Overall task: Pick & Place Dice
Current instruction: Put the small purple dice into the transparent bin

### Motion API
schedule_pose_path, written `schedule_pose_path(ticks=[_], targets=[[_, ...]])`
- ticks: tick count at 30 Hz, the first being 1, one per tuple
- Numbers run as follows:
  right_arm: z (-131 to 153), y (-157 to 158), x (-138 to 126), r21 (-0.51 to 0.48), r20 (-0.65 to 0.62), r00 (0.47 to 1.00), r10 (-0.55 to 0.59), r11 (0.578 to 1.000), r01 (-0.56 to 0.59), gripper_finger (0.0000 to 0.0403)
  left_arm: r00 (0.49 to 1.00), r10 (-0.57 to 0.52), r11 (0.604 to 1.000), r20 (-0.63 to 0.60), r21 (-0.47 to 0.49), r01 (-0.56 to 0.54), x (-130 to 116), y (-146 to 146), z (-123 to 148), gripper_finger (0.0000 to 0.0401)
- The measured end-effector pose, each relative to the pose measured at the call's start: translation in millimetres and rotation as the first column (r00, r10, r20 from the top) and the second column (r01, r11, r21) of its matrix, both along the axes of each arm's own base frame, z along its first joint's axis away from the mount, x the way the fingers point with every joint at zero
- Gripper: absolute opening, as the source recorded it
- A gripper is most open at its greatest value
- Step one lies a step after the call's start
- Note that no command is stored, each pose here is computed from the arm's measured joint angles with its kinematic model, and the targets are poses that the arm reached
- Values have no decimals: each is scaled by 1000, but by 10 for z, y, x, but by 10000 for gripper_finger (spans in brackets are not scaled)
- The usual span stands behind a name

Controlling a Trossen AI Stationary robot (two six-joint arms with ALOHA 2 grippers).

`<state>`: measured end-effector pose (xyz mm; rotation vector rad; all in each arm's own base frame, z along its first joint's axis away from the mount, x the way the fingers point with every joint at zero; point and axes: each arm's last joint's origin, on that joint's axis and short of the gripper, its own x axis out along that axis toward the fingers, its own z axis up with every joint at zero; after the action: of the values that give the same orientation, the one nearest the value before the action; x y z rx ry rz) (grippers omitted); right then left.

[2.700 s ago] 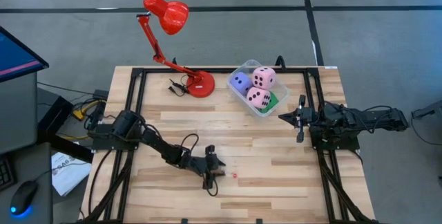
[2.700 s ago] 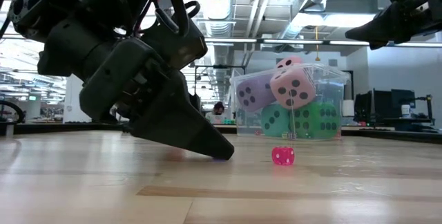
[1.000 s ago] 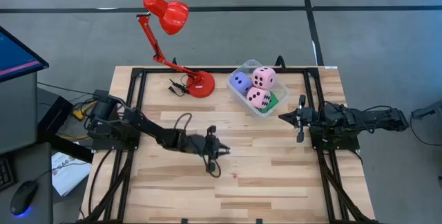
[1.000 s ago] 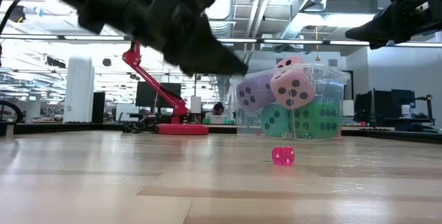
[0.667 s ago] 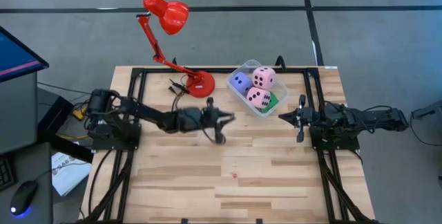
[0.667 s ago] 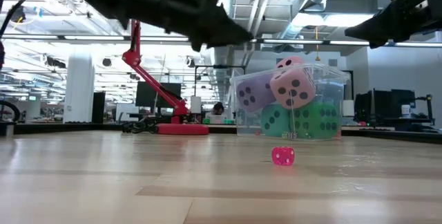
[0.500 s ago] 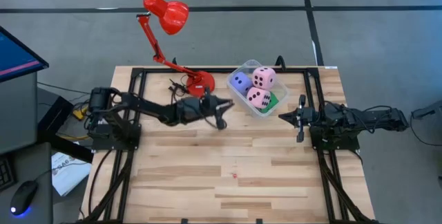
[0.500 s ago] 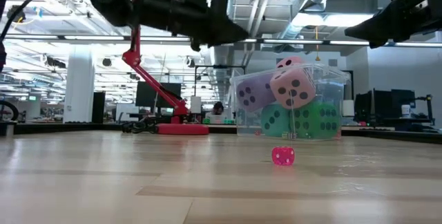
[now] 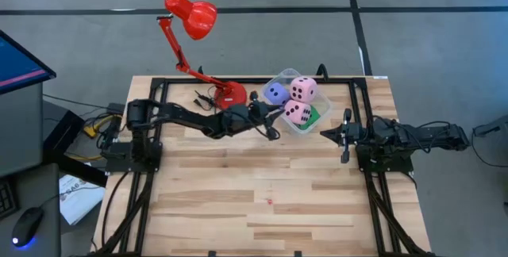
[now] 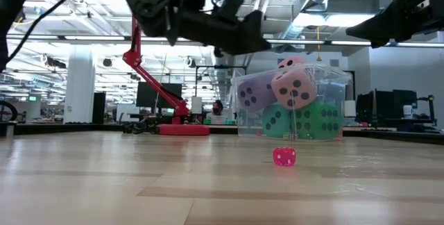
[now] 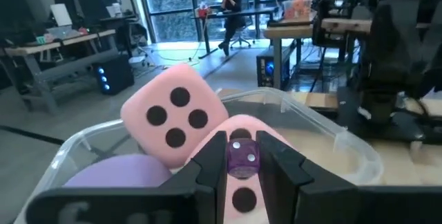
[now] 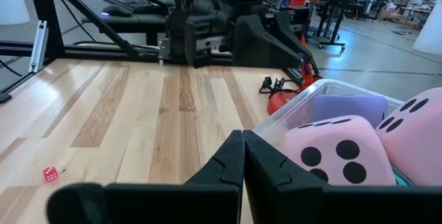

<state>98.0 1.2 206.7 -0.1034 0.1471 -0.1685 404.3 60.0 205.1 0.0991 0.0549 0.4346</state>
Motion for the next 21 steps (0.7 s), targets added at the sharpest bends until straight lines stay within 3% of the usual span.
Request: schedule_pose_path(ticks=[4, 14, 21], targets=[[1, 0, 0, 0, 0, 1000, 0, 1000, 0, 0, 999, 10, 999, -38, 49, -8, 121, 59, -59, 56], [-1, 0, 0, 0, -1, 1000, 0, 1000, 0, 0, 996, 69, 997, -48, 45, -67, 126, 299, -100, 65], [-1, 0, 0, -1, -1, 1000, 0, 1000, 0, 0, 996, 78, 996, -48, 44, -76, 116, 341, -101, 112]])
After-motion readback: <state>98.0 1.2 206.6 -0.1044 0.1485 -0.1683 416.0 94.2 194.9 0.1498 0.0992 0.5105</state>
